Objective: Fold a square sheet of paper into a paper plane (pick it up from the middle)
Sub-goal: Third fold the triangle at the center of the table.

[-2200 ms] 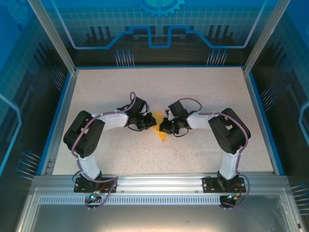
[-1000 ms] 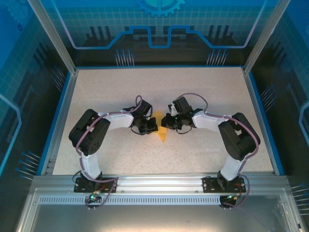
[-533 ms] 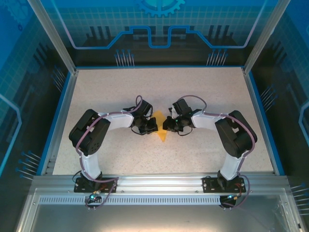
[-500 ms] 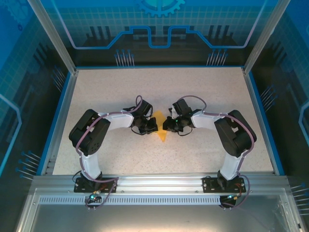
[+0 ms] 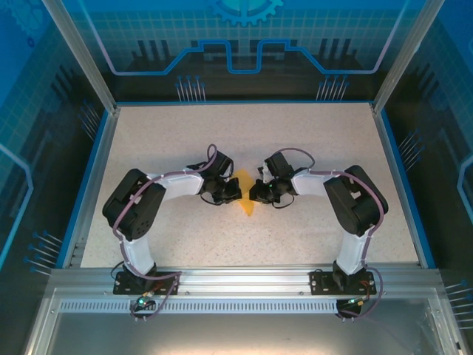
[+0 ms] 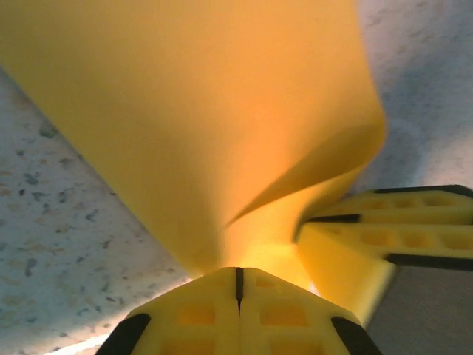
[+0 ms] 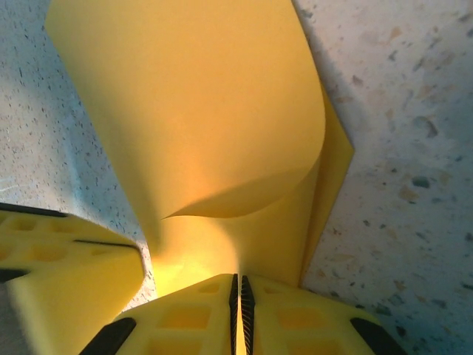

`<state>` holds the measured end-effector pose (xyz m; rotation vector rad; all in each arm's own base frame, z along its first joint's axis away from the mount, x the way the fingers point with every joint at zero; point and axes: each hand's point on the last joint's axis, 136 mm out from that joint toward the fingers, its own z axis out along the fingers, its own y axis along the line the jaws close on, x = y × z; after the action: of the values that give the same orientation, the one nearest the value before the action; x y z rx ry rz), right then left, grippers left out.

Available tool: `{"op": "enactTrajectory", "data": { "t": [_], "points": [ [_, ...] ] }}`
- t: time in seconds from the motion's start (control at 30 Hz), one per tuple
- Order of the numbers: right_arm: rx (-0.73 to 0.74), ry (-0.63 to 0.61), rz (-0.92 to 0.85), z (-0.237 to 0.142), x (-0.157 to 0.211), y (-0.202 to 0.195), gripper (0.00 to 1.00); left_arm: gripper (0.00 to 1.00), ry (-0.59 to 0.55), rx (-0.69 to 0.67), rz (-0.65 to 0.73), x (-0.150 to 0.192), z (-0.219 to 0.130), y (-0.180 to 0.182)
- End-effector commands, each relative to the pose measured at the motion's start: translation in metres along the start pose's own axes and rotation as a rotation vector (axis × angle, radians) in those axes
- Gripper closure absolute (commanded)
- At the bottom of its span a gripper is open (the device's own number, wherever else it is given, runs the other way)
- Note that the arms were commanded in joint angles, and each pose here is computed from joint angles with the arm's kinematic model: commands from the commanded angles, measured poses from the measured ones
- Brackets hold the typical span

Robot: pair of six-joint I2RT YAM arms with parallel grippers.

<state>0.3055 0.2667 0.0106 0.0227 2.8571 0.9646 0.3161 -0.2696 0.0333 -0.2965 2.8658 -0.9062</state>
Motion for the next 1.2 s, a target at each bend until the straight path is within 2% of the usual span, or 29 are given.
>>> {"op": "enactTrajectory", "data": {
  "t": [0.0,0.27,0.5,0.73,0.87,0.9,1.17],
  "points": [
    [0.081,0.058,0.031,0.013,0.017,-0.030,0.86,0.93,-0.029,0.076,0.013,-0.002,-0.014,-0.023],
    [0.085,0.063,0.028,0.014,0.017,-0.031,0.86,0.94,0.009,0.053,0.009,-0.001,0.008,-0.020],
    [0.067,0.062,0.022,0.013,0.017,-0.028,0.87,0.96,0.025,-0.082,-0.023,0.002,0.022,0.009],
    [-0.056,0.001,-0.053,-0.009,0.006,0.003,0.87,0.97,0.028,-0.159,-0.051,0.014,0.022,0.032],
    [-0.161,0.008,-0.115,-0.021,0.012,0.028,0.86,0.97,0.031,-0.179,-0.061,0.021,0.025,0.038],
    [-0.158,0.036,-0.111,-0.019,0.023,0.023,0.86,0.97,0.030,-0.180,-0.063,0.022,0.026,0.038],
    [-0.126,0.109,-0.093,-0.003,0.045,0.014,0.86,0.97,0.024,-0.188,-0.078,0.026,0.027,0.043]
  ]
}}
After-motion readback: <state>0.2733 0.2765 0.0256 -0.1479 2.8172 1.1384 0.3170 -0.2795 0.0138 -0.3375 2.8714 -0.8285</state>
